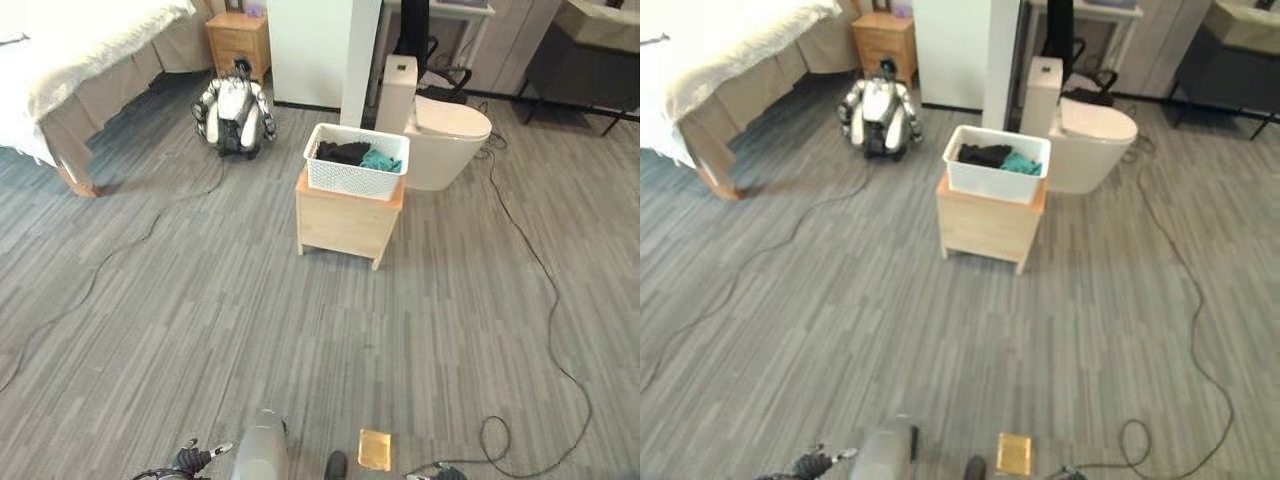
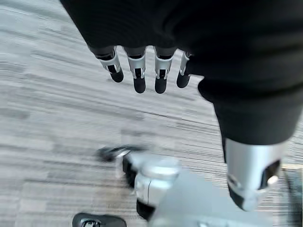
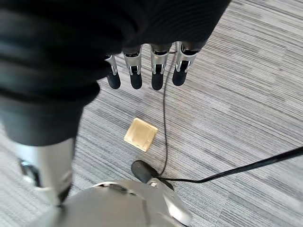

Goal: Grab the laundry basket,head to the washer,open it,put in the laundry and shut it.

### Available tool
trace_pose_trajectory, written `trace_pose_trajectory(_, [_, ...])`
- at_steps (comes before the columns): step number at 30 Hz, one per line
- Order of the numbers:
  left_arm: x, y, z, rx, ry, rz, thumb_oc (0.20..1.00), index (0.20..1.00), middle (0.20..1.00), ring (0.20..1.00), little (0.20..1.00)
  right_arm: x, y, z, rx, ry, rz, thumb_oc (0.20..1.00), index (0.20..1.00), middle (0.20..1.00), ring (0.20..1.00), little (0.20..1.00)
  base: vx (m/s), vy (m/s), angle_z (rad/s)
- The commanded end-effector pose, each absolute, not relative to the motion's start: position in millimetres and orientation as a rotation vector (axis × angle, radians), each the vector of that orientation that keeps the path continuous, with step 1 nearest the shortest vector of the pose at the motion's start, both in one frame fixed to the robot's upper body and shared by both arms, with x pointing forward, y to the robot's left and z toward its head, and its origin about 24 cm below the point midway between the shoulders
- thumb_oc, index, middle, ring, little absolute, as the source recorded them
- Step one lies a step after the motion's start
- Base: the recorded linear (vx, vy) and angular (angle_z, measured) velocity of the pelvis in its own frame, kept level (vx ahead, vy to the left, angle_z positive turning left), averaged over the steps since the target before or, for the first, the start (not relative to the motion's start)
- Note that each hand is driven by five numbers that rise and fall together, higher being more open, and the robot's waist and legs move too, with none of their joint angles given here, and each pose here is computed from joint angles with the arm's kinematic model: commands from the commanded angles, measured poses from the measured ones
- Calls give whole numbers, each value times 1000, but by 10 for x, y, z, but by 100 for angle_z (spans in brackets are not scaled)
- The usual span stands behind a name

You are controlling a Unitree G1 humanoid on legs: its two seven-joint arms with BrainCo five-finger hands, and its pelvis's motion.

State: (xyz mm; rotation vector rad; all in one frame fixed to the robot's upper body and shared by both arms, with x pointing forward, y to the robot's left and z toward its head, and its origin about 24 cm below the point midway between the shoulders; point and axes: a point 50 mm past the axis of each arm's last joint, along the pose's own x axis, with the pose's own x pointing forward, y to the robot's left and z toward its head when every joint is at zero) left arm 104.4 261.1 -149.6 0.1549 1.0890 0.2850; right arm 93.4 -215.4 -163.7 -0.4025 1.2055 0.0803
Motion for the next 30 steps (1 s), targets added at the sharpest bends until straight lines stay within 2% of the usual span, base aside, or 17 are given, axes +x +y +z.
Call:
trace_pose_trajectory(1, [1237,2731,-1386,165,993,334,1000,1000,1000,1000,1000,971,-2221,-1592,-427,1157,83,1000,1000,1000,1000,1000,269,213,17])
trace_pose_trajectory(9, [1143,2779,-1396,176,1011,327,1000,1000,1000,1000,1000,917,-2176,-1636,-417,1204,80,1000,1000,1000,1000,1000,330,290,-11])
trace_pose_trajectory(16, [1278,2788,-1331,239,969,248,1000,1000,1000,1000,1000,949,-2325,-1615,-405,1231,-18,1000,1000,1000,1000,1000,284,402,-19])
trace_pose_trajectory(24, [1370,2729,-1320,258,945,207,1000,1000,1000,1000,1000,1027,-2624,-1520,-452,1221,-112,1000,1000,1000,1000,1000,322,27,-11])
trace_pose_trajectory(30, [1466,2523,-1344,269,921,118,1000,1000,1000,1000,1000,750,-2782,-1536,-452,1317,-167,1000,1000,1000,1000,1000,447,-137,37])
